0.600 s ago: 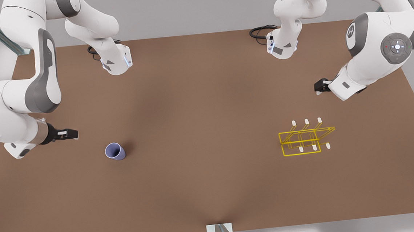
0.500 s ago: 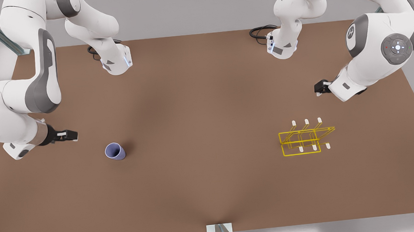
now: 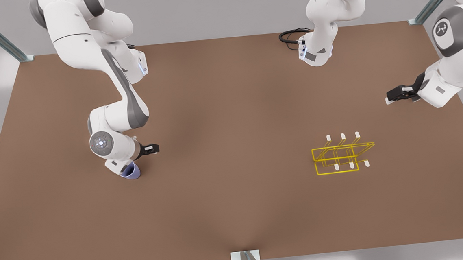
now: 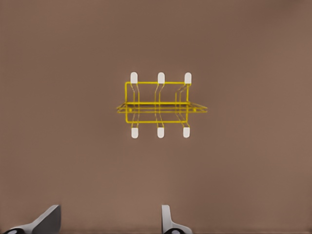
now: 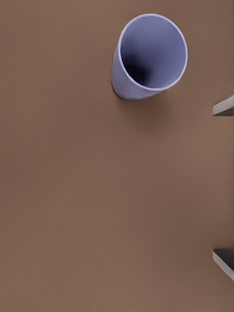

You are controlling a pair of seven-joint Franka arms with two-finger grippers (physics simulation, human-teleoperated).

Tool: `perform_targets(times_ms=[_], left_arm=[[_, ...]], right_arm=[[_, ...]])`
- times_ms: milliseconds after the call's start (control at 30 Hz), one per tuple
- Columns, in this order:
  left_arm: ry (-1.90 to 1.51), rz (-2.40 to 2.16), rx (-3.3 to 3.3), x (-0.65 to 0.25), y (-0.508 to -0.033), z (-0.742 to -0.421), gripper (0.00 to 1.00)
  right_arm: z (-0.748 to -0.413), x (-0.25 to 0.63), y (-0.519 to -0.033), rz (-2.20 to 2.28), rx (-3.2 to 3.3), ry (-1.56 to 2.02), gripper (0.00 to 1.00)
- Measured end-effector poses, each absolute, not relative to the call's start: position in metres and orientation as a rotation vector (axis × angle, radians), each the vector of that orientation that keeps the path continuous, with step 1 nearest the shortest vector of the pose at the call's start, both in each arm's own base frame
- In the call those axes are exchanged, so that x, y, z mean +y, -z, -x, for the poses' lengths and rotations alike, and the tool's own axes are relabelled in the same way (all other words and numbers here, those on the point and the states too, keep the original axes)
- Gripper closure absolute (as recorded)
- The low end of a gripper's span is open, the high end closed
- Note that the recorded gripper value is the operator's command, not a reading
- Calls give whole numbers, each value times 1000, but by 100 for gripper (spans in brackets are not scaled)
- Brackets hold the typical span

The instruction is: Place the cup on the cup holder

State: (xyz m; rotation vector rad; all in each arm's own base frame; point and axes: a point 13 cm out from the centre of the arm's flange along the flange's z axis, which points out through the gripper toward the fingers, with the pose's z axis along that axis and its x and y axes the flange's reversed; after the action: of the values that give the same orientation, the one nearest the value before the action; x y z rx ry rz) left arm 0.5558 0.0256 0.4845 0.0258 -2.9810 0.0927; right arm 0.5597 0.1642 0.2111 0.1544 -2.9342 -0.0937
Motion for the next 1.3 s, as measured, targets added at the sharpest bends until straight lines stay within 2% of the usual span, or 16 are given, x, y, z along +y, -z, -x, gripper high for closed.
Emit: perform_targets(times_ms=[167, 367, 533, 733, 767, 800, 833, 867, 967, 1233, 1300], left_arm=[[-99, -9, -2955, 21, -485, -549, 0], [-62, -1, -2950, 25, -488, -548, 0], [22, 183, -2933, -32, -485, -549, 0], [18, 165, -2915, -26, -476, -550, 0], [18, 166, -2913, -26, -475, -550, 0], [19, 167, -2911, -26, -474, -550, 0], [20, 168, -2909, -26, -473, -550, 0], [20, 168, -2907, -26, -472, -550, 0], [22, 169, -2904, -26, -471, -549, 0], [25, 169, -2902, -25, -469, -550, 0], [26, 169, -2900, -25, -469, -550, 0]], right_arm=[[-580, 131, -177, 31, -2986, 104, 0], [-571, 117, -143, 133, -2989, 96, 0], [-575, 105, -132, 195, -3001, 89, 0], [-574, 92, -111, 208, -2991, 53, 0], [-574, 91, -107, 201, -2990, 43, 6], [-574, 90, -104, 192, -2989, 31, 24], [-574, 89, -102, 187, -2989, 23, 53], [-575, 87, -100, 184, -2991, 18, 69], [-576, 86, -100, 179, -2995, 23, 79], [-580, 85, -105, 163, -3011, 11, 79], [-600, 90, -125, 162, -3053, 25, 79]])
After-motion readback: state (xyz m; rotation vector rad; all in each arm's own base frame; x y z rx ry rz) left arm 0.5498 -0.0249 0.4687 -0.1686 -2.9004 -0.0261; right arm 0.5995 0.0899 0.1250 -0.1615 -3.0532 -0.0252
